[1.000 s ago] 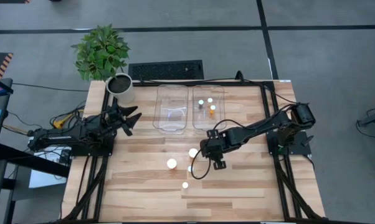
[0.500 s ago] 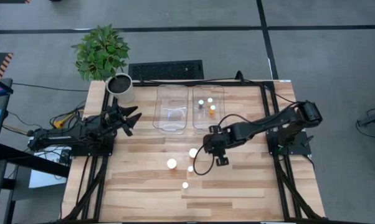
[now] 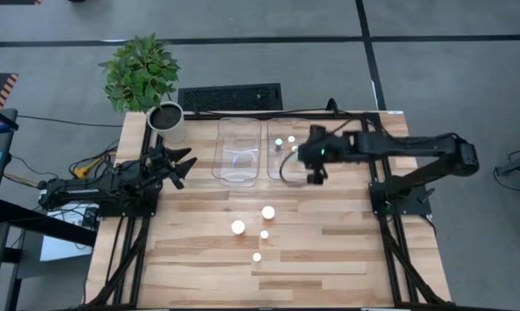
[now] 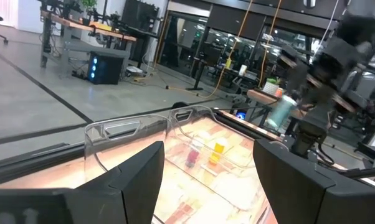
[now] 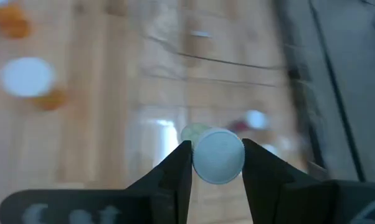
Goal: Pick and place medicine bottles into bin by pill shape (circle, oval)
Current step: Put the green tablet bottle into the right transparent bin
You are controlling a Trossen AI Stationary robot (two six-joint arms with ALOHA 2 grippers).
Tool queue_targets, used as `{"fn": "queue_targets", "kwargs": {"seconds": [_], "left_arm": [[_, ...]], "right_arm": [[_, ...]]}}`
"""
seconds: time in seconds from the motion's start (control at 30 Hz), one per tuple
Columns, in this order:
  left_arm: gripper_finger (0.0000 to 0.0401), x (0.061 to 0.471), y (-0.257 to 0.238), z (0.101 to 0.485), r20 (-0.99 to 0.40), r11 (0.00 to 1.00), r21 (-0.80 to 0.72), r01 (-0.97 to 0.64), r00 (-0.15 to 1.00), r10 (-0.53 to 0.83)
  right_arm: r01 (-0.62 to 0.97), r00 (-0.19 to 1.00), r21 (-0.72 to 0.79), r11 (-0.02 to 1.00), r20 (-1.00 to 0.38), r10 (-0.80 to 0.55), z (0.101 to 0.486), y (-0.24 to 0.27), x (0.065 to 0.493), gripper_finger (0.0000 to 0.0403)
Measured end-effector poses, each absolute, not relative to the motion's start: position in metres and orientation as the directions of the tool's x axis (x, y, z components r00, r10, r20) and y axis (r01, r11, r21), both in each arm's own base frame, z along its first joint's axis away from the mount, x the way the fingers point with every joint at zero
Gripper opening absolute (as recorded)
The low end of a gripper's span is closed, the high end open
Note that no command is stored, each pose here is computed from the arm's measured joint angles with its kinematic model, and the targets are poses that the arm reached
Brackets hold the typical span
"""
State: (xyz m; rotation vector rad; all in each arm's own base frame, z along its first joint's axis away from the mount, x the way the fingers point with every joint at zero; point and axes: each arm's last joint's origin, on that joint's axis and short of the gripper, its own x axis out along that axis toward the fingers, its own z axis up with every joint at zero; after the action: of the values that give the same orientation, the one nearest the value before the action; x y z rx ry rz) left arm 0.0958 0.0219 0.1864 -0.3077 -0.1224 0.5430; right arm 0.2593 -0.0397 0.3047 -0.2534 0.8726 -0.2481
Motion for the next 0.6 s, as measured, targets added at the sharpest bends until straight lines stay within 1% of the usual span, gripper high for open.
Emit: {"fn": "queue_targets", "kwargs": {"seconds": [0.1, 0.17, 0.37, 0.6], "left_arm": [[0.024, 0.096, 0.022, 0.186, 0.034, 0.812, -0.319, -0.489, 0.85, 0.525], [0.024, 0.096, 0.022, 0.186, 0.034, 0.812, -0.319, -0.488, 0.851, 0.525], [0.024, 0.096, 0.022, 0.186, 0.032, 0.813, -0.314, -0.49, 0.851, 0.525], [0.024, 0.096, 0.022, 0.186, 0.028, 0.813, -0.312, -0.491, 0.851, 0.525]], "right_arm": [[0.153, 0.597, -0.345, 0.926, -0.714, -0.365, 0.308, -0.062, 0.257, 0.0129], [0.159, 0.587, -0.343, 0.926, -0.721, -0.368, 0.307, -0.075, 0.26, 0.0131], [0.104, 0.551, -0.312, 0.944, -0.773, -0.316, 0.286, -0.101, 0.286, 0.0133], [0.014, 0.483, -0.278, 0.96, -0.839, -0.25, 0.252, -0.114, 0.321, 0.0136]]}}
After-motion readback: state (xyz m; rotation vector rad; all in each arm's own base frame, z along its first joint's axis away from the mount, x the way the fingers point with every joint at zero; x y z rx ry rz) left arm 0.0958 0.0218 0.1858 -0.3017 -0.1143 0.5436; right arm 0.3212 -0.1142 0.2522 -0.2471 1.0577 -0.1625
